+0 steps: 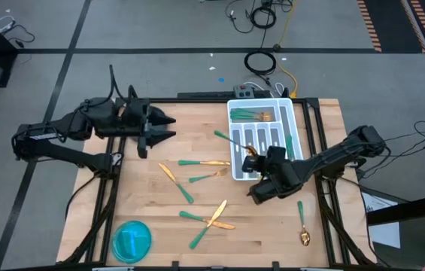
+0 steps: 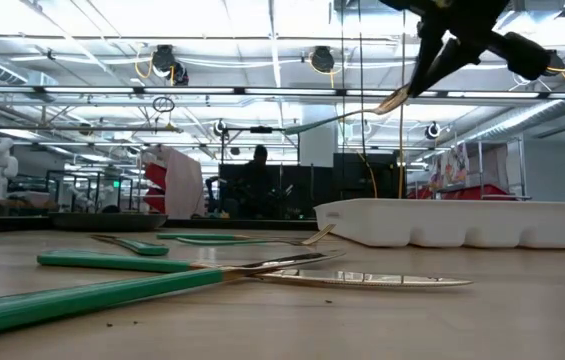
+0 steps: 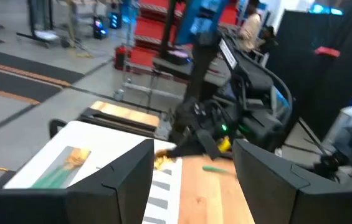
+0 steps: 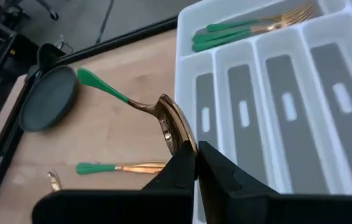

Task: Sort silverware
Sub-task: Put the green spoon into the silverware tray

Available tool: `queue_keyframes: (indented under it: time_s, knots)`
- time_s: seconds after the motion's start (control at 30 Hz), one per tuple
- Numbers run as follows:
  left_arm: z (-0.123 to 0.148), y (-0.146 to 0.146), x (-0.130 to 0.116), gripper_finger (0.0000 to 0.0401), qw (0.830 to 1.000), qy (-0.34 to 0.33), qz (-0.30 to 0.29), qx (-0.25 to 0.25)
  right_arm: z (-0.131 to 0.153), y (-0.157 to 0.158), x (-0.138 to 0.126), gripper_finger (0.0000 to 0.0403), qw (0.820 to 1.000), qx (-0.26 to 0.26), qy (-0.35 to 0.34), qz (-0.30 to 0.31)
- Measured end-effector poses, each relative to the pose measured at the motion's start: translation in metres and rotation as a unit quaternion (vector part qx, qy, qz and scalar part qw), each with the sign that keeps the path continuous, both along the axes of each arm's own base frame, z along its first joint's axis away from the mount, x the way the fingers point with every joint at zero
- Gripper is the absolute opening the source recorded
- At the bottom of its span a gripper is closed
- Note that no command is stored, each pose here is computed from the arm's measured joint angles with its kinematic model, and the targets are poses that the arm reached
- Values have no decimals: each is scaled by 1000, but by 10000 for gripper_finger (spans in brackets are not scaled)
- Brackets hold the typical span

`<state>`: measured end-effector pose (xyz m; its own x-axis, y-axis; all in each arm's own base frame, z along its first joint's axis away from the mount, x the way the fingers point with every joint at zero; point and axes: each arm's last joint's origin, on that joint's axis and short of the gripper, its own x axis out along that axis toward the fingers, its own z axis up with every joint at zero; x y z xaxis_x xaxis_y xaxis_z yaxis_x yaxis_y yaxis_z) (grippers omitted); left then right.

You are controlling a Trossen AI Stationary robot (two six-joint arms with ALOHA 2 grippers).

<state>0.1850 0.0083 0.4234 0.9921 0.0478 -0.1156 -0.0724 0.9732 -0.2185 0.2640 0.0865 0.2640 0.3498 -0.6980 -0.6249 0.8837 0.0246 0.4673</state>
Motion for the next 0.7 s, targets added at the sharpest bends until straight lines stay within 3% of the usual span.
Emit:
queue_keyframes:
  time_s: [0.17, 0.5, 0.6, 0.7]
  knots:
    - [-2, 3, 14, 225, 999, -7, 44, 4, 1, -4, 2, 0, 1000, -12, -15, -9]
    - [-56, 8, 88, 225, 990, 118, 69, 31, 22, -13, -10, 0, 998, -39, -47, -10]
    - [-71, 10, 102, 225, 986, 144, 82, 10, 28, -15, -16, 0, 998, -45, -43, -4]
    - [-75, 9, 108, 225, 986, 150, 56, 41, 34, -17, -20, 0, 998, -53, -38, 8]
